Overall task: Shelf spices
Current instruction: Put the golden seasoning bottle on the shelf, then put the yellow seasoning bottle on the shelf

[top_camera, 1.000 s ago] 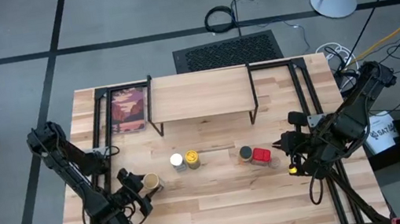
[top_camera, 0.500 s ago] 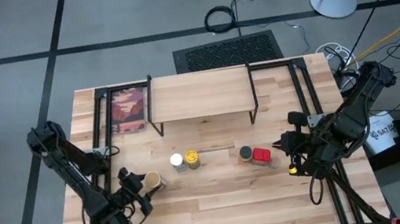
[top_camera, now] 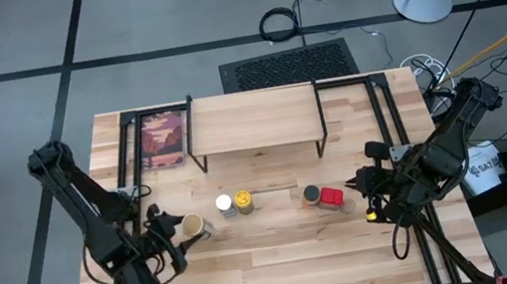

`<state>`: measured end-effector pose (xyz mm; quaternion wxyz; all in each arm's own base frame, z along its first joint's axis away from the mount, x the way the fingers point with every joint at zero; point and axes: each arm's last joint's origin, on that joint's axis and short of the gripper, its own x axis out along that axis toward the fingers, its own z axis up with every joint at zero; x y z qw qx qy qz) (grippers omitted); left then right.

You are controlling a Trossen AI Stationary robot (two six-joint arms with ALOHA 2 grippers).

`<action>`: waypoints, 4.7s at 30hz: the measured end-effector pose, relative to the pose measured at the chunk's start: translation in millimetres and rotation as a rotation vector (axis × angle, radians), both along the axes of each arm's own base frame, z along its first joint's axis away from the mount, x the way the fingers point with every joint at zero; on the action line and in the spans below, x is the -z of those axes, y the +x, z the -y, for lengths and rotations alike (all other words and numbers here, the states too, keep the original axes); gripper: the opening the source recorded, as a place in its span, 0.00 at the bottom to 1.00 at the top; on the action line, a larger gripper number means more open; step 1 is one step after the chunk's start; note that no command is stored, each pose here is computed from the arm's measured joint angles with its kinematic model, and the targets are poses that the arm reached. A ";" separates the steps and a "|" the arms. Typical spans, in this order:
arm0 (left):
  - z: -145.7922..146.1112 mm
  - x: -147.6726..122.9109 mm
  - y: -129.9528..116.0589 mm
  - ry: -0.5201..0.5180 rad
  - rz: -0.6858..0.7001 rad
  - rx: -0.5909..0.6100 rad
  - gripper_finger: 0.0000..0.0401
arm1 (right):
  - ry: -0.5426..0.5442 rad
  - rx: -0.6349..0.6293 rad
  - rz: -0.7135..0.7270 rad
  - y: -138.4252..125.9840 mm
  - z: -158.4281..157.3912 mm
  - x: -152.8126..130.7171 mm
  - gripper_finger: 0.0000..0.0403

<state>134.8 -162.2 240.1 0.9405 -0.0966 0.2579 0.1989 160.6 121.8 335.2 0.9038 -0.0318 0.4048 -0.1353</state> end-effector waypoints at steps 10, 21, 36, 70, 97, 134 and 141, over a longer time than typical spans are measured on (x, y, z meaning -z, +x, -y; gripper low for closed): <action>-46.4 -75.8 9.2 0.127 0.083 0.017 0.67 | 0.001 -0.007 0.013 1.2 -0.9 -0.7 0.04; -107.6 -158.9 8.5 0.407 0.073 -0.017 0.67 | 0.001 -0.033 0.032 3.5 -2.9 -2.1 0.04; -177.3 -198.5 30.3 0.491 0.109 -0.043 0.67 | -0.003 -0.014 0.036 8.4 1.7 -2.5 0.04; -295.5 -128.8 82.4 0.053 -0.158 0.053 0.67 | 0.009 -0.026 0.057 10.4 -0.2 -3.8 0.04; -282.3 -86.6 53.4 0.063 -0.076 -0.004 0.67 | 0.026 -0.023 0.058 10.1 -1.2 -3.8 0.04; -283.9 -89.2 52.4 0.135 -0.109 -0.031 0.83 | 0.026 -0.023 0.058 10.1 -1.2 -3.8 0.04; -283.0 -102.0 52.0 0.146 -0.070 -0.016 0.83 | 0.026 -0.023 0.058 10.1 -1.2 -3.8 0.04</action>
